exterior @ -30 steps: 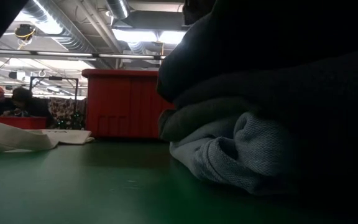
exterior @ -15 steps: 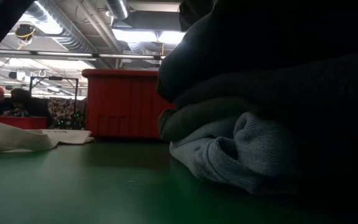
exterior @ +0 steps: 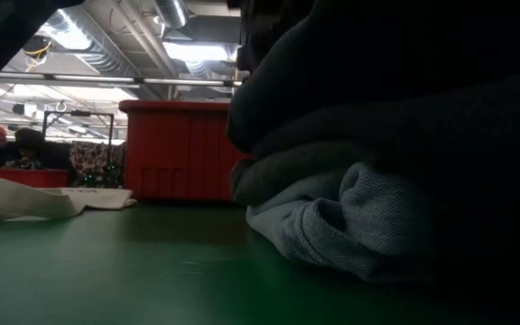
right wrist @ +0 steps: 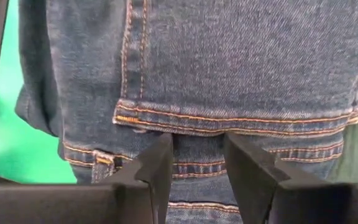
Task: Fold Laundry from Bin
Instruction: Fold the dark blue jeans
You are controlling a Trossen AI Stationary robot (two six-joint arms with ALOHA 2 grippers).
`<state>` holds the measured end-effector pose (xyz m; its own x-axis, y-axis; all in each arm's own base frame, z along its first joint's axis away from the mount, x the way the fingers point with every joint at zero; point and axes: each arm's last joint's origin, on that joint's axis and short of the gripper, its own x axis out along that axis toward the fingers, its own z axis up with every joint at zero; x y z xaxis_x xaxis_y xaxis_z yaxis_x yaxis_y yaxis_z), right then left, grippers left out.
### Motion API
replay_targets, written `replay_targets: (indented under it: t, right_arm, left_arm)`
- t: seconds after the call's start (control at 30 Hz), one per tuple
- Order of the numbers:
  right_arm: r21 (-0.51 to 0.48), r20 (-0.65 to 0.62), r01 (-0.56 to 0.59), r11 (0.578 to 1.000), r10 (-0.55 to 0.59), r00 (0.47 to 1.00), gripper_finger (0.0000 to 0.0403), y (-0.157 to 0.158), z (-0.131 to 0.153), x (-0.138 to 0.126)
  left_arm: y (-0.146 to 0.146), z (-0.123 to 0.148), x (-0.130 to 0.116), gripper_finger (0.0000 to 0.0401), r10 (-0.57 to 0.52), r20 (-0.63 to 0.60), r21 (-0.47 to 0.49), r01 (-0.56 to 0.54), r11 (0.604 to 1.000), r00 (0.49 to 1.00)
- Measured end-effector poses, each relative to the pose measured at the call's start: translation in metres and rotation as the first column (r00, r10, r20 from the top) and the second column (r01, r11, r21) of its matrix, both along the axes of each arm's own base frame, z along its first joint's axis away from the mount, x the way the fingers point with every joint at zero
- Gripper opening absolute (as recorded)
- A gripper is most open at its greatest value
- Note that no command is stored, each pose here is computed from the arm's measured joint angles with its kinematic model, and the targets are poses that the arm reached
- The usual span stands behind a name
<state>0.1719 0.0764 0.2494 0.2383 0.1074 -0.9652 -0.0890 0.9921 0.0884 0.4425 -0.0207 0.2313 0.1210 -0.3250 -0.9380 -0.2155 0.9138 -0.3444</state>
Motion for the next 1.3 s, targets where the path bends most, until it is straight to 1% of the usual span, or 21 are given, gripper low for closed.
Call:
replay_targets:
  t: [0.1, 0.17, 0.2, 0.3, 0.4, 0.5, 0.63, 0.77, 0.83, 0.87, 0.93, 1.03, 1.3]
  right_arm:
    - [0.008, -0.003, 0.033, 0.999, -0.033, 0.999, 0.0143, 0.000, 0.000, 0.000]
    - [0.015, -0.008, 0.061, 0.998, -0.061, 0.998, 0.0143, 0.000, 0.000, 0.000]
    - [0.018, -0.010, 0.074, 0.997, -0.074, 0.997, 0.0143, 0.000, 0.000, 0.000]
    - [0.024, -0.013, 0.101, 0.995, -0.101, 0.995, 0.0143, 0.000, 0.000, 0.000]
    - [0.027, -0.008, 0.103, 0.994, -0.103, 0.995, 0.0143, 0.000, 0.004, 0.000]
    - [0.034, 0.006, 0.104, 0.994, -0.104, 0.995, 0.0143, 0.001, 0.011, 0.002]
    - [0.034, 0.036, 0.108, 0.994, -0.109, 0.993, 0.0143, 0.001, 0.018, 0.004]
    - [0.037, 0.041, 0.108, 0.994, -0.109, 0.993, 0.0143, 0.001, 0.019, 0.004]
    - [0.036, 0.041, 0.108, 0.994, -0.109, 0.993, 0.0143, 0.001, 0.019, 0.004]
    - [0.037, 0.041, 0.108, 0.994, -0.109, 0.993, 0.0143, 0.001, 0.019, 0.004]
    - [0.037, 0.042, 0.108, 0.994, -0.109, 0.993, 0.0143, 0.001, 0.019, 0.004]
    - [0.037, 0.042, 0.108, 0.994, -0.109, 0.993, 0.0143, 0.001, 0.019, 0.004]
    - [0.037, 0.044, 0.108, 0.994, -0.109, 0.993, 0.0143, 0.001, 0.019, 0.004]
  left_arm:
    - [0.001, -0.009, 0.001, 0.0165, -0.006, 0.007, -0.126, 0.007, 0.992, 1.000]
    - [-0.001, -0.015, 0.000, 0.0165, -0.014, 0.002, -0.178, 0.014, 0.984, 1.000]
    - [-0.002, -0.018, 0.000, 0.0165, -0.018, -0.002, -0.188, 0.017, 0.982, 1.000]
    - [-0.005, -0.023, -0.002, 0.0165, -0.025, -0.020, -0.192, 0.021, 0.981, 0.999]
    - [-0.007, -0.025, -0.003, 0.0164, -0.016, -0.034, -0.188, 0.009, 0.982, 0.999]
    - [-0.009, -0.025, -0.003, 0.0155, -0.005, -0.038, -0.187, -0.002, 0.982, 0.999]
    - [-0.010, -0.025, -0.002, 0.0119, 0.000, -0.032, -0.181, -0.006, 0.983, 0.999]
    - [-0.010, -0.025, -0.002, 0.0057, 0.006, -0.032, -0.168, -0.011, 0.986, 0.999]
    - [-0.010, -0.022, -0.002, 0.0023, 0.015, -0.030, -0.166, -0.019, 0.986, 0.999]
    - [-0.010, -0.020, -0.001, 0.0014, 0.025, -0.030, -0.166, -0.030, 0.986, 0.999]
    - [-0.010, -0.014, 0.000, 0.0011, 0.033, -0.022, -0.166, -0.036, 0.985, 0.999]
    - [-0.010, 0.002, 0.003, 0.0010, 0.030, 0.014, -0.158, -0.027, 0.987, 0.999]
    - [0.004, 0.049, 0.005, 0.0007, 0.023, 0.120, -0.034, -0.019, 0.999, 0.993]
